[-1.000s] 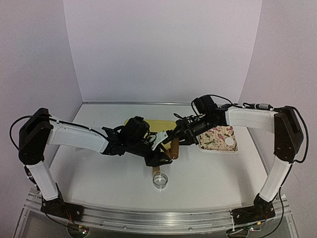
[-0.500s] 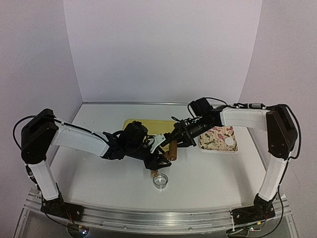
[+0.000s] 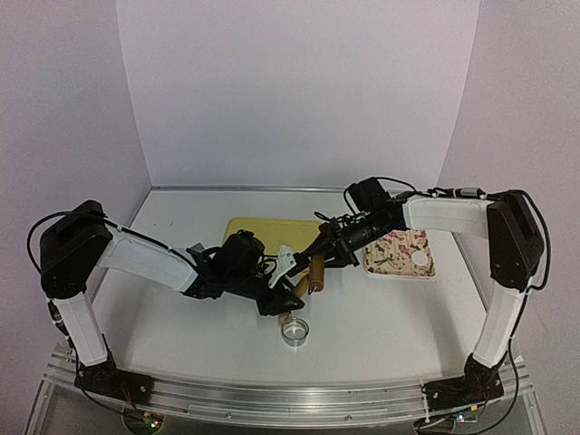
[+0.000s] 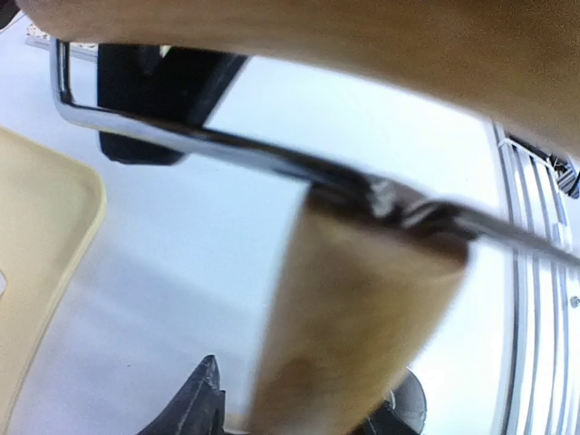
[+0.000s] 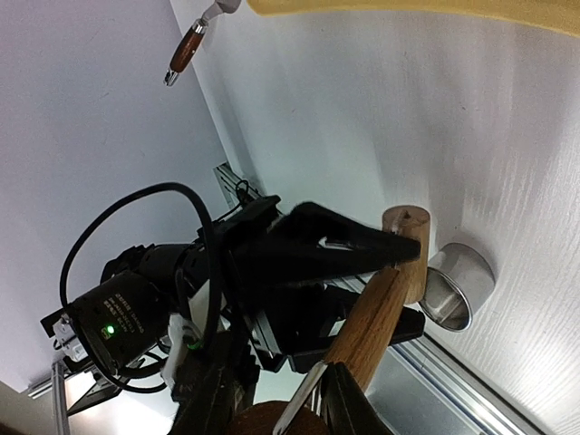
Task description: Roll out the dumpling wrappers from the dough
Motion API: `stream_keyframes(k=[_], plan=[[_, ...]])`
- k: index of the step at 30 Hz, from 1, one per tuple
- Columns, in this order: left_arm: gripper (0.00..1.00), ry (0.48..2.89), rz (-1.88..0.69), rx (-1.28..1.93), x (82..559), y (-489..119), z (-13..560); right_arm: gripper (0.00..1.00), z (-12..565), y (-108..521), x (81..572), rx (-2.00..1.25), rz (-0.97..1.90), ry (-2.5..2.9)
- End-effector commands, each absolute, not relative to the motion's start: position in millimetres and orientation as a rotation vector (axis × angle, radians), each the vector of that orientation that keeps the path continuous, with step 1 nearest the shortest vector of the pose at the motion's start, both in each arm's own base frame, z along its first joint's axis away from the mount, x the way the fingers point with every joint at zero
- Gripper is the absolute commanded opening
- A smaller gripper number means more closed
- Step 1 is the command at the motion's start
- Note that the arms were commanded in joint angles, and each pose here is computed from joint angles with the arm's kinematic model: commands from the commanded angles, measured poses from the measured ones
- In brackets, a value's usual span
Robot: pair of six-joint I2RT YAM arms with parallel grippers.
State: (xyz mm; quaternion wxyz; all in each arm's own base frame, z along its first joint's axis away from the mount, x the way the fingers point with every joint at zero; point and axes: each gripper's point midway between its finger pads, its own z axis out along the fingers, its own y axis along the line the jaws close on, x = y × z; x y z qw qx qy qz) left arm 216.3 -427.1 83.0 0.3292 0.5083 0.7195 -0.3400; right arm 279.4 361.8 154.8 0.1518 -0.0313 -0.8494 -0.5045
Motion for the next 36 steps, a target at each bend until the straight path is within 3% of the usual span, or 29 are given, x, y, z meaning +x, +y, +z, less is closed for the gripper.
stream_keyframes(k=[1,6,8,14,21,30,36], plan=[[0.27,1.853,-0.871,1.297,221.5,-424.8,97.1,0.00,172.3,362.4,284.1,-0.037,-1.519,-2.419],[0.03,1.817,-0.842,1.283,226.5,-424.3,109.7,0.00,165.2,352.9,284.0,-0.055,-1.508,-2.439],[0.00,1.812,-0.830,1.293,227.4,-424.5,114.2,0.06,159.7,350.1,281.4,-0.065,-1.489,-2.446],[0.00,1.833,-0.771,1.378,232.6,-430.5,120.2,0.33,150.5,343.3,277.6,-0.090,-1.436,-2.485],[0.00,1.914,-0.744,1.412,239.3,-438.3,119.3,0.50,138.8,335.9,268.3,-0.097,-1.326,-2.516],[0.00,1.945,-0.676,1.435,252.4,-445.7,117.0,0.58,149.3,345.9,256.9,-0.042,-1.332,-2.467],[0.00,1.915,-0.598,1.448,261.5,-443.9,116.3,0.57,145.9,349.5,253.2,-0.038,-1.316,-2.449]])
